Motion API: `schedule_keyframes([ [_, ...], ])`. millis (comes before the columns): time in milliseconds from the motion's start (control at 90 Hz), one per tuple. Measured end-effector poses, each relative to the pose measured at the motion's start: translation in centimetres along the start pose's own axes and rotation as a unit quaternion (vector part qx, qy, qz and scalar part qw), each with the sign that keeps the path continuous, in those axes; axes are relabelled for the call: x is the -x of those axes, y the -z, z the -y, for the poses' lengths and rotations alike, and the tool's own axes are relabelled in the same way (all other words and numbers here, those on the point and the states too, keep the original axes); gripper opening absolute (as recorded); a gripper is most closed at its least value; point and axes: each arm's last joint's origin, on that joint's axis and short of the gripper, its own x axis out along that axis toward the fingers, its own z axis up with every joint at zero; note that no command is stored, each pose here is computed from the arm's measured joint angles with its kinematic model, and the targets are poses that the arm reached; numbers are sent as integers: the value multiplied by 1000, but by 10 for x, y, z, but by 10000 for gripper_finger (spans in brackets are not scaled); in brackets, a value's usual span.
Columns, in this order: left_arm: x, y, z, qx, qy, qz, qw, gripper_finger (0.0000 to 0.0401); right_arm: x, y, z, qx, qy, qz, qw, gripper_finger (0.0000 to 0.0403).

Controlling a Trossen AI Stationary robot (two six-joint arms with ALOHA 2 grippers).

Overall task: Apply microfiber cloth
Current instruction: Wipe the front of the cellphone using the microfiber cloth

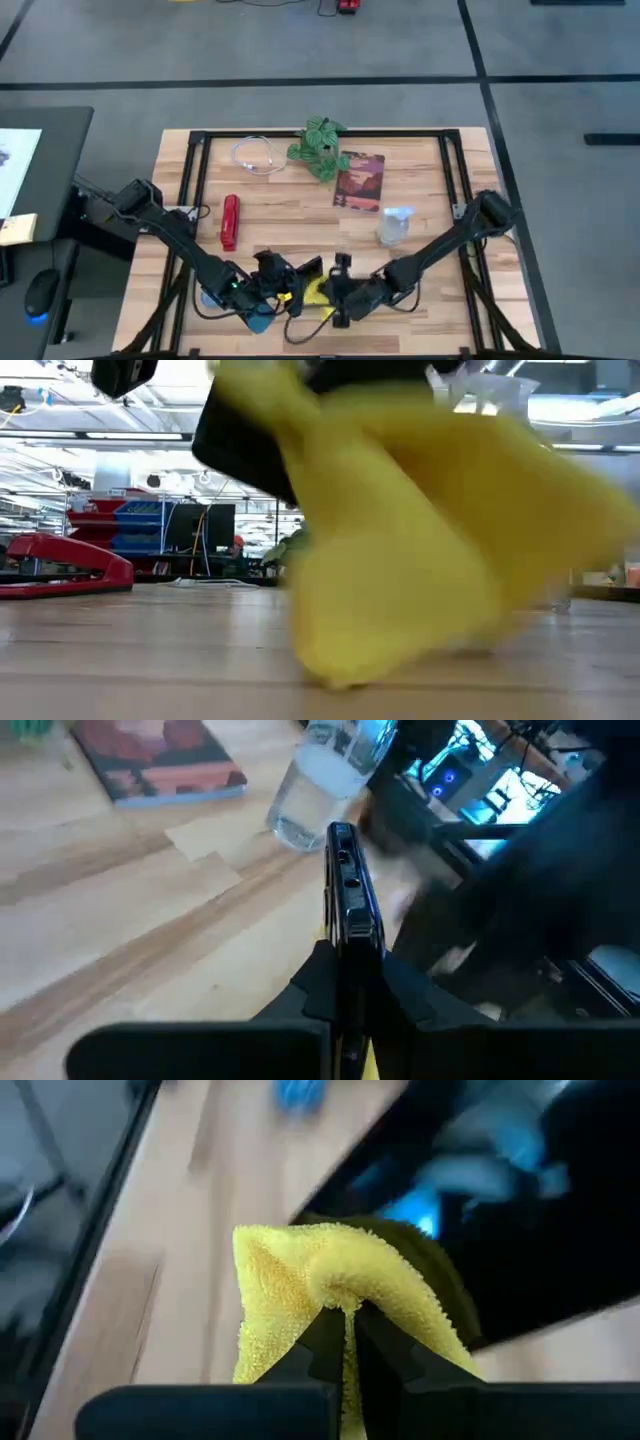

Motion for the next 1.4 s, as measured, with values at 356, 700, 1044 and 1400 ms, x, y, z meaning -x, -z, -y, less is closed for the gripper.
schedule_keyframes([
  [356, 47, -67, -9, -47, 21, 26, 998, 7, 88, -66, 36, 88, 23, -47, 995, 0],
  [700, 60, -85, -21, -92, 14, 31, 995, 8, -9, -53, 54, 48, -18, -77, 996, 14],
  [1044, 60, -79, -32, -94, -9, -23, 995, 11, -21, -93, 72, -58, -193, -72, 977, 226],
  [1400, 60, -78, -33, -102, -11, -33, 994, 12, 15, -76, 81, -47, -162, -170, 971, 274],
])
